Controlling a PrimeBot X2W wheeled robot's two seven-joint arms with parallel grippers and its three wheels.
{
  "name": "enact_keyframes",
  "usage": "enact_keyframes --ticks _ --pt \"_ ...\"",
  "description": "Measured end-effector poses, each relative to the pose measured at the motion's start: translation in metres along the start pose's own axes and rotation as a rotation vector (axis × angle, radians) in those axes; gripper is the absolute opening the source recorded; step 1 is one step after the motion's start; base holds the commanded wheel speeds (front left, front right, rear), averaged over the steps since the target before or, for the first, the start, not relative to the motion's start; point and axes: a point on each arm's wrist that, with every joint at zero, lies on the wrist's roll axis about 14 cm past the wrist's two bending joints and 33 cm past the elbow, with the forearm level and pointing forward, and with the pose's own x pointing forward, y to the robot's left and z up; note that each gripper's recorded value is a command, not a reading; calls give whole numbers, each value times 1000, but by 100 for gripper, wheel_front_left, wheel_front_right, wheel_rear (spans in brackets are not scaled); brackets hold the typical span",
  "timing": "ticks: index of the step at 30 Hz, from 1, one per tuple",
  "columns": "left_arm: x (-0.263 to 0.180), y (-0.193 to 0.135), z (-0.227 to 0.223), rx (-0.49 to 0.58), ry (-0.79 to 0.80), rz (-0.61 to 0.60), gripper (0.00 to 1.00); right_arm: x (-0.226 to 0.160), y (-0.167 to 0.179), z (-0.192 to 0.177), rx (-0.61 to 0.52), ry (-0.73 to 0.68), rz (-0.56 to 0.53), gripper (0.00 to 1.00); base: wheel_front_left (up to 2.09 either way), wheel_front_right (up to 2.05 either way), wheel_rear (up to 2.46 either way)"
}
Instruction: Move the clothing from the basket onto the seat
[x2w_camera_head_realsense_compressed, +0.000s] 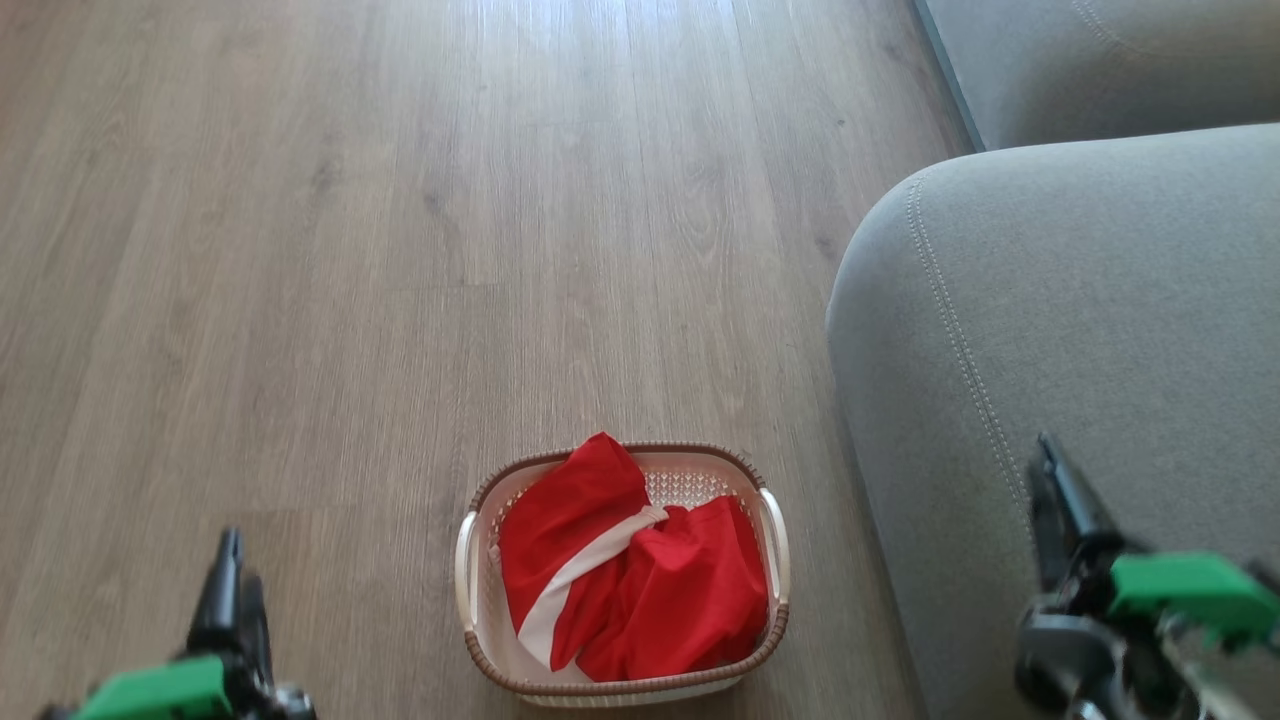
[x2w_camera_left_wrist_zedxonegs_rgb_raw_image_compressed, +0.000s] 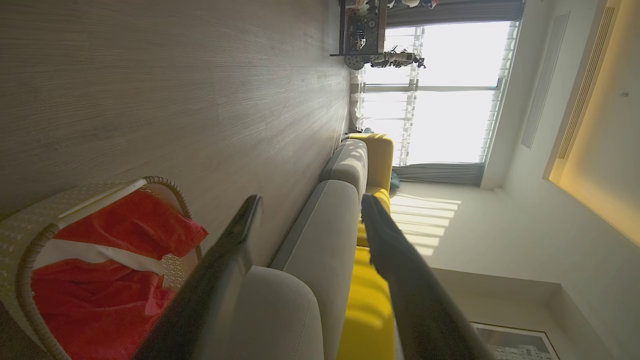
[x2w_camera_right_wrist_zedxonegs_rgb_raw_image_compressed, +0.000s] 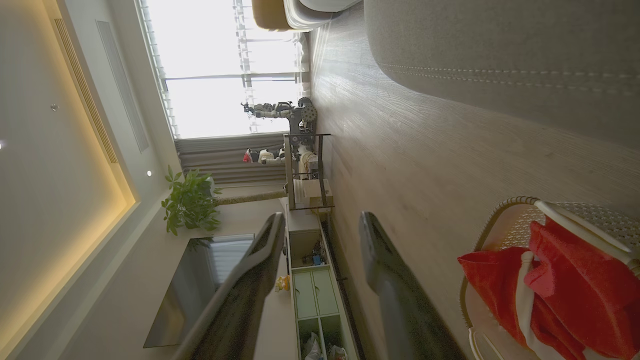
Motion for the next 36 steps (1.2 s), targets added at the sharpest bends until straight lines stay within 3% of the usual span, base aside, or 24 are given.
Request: enact_keyframes --ticks 5,18,36 --pt "-12 29 0 -11 -9 83 100 -16 -35 -4 8 -1 -96 100 0 0 0" --pt "-11 21 -3 34 -17 58 100 -15 -28 -11 -44 9 -65 100 0 0 0" --pt "-12 5 -8 235 -31 26 100 -11 -2 -21 -257 31 54 100 0 0 0"
